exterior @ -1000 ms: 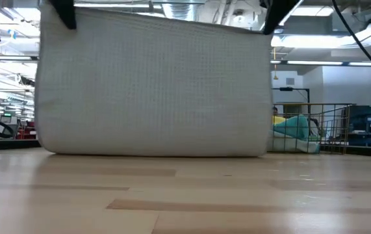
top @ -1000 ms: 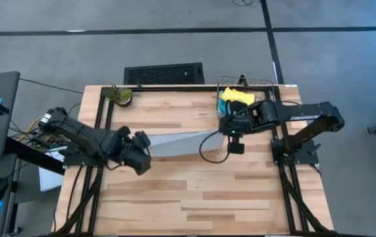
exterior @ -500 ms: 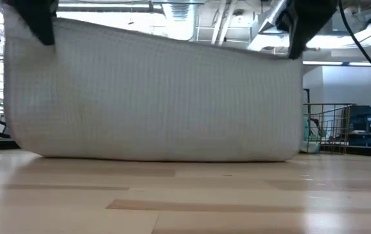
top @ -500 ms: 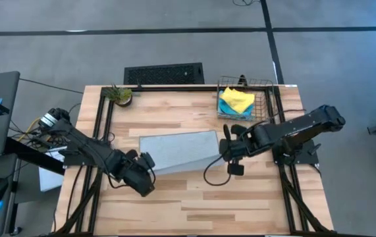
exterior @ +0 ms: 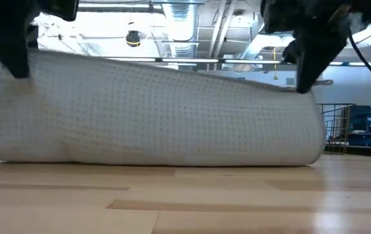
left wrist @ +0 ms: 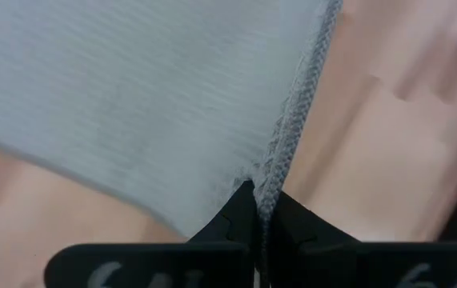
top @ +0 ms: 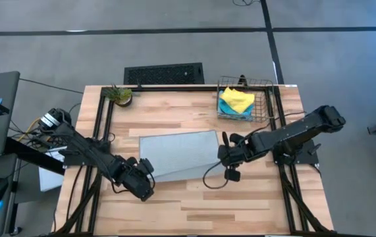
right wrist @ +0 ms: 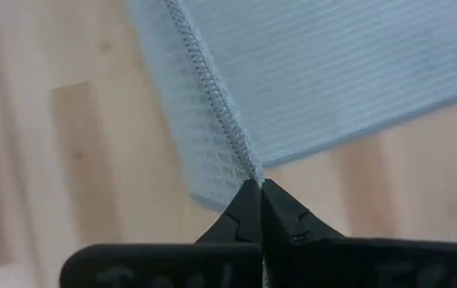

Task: Fold microfiber towels
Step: Fold the gray microfiber cloth

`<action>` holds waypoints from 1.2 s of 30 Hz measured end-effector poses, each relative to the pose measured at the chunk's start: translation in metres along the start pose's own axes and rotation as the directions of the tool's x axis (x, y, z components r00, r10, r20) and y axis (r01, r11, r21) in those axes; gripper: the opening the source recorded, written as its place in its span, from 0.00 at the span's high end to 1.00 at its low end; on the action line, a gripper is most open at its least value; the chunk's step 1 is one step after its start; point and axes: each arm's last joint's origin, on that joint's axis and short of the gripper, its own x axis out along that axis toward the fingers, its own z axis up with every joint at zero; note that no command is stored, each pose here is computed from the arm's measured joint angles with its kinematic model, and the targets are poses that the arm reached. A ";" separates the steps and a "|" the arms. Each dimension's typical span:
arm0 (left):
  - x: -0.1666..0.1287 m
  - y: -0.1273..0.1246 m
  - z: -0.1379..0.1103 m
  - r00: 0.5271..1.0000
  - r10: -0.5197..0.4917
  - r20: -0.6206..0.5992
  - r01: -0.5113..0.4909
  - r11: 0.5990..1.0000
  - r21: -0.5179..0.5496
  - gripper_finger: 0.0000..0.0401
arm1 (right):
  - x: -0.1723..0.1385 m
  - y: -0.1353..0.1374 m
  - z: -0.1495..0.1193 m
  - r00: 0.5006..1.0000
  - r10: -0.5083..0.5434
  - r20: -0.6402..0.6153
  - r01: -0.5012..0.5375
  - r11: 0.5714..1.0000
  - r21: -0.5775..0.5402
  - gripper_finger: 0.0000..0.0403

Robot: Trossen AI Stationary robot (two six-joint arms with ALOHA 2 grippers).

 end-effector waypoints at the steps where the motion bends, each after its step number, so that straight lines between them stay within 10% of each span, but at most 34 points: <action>1: 0.000 0.003 0.001 1.000 0.029 0.003 -0.029 1.000 -0.003 1.00 | 0.001 -0.004 0.001 1.000 -0.018 0.007 0.018 1.000 0.000 0.98; 14: 0.003 0.053 0.041 0.921 0.388 0.044 -0.383 0.919 -0.093 1.00 | 0.004 -0.076 0.033 0.974 -0.193 0.120 0.181 0.978 0.106 0.98; 36: 0.008 0.079 0.075 0.914 0.405 -0.007 -0.404 0.911 -0.081 1.00 | 0.028 -0.113 0.025 0.976 -0.171 0.133 0.152 0.978 0.143 0.98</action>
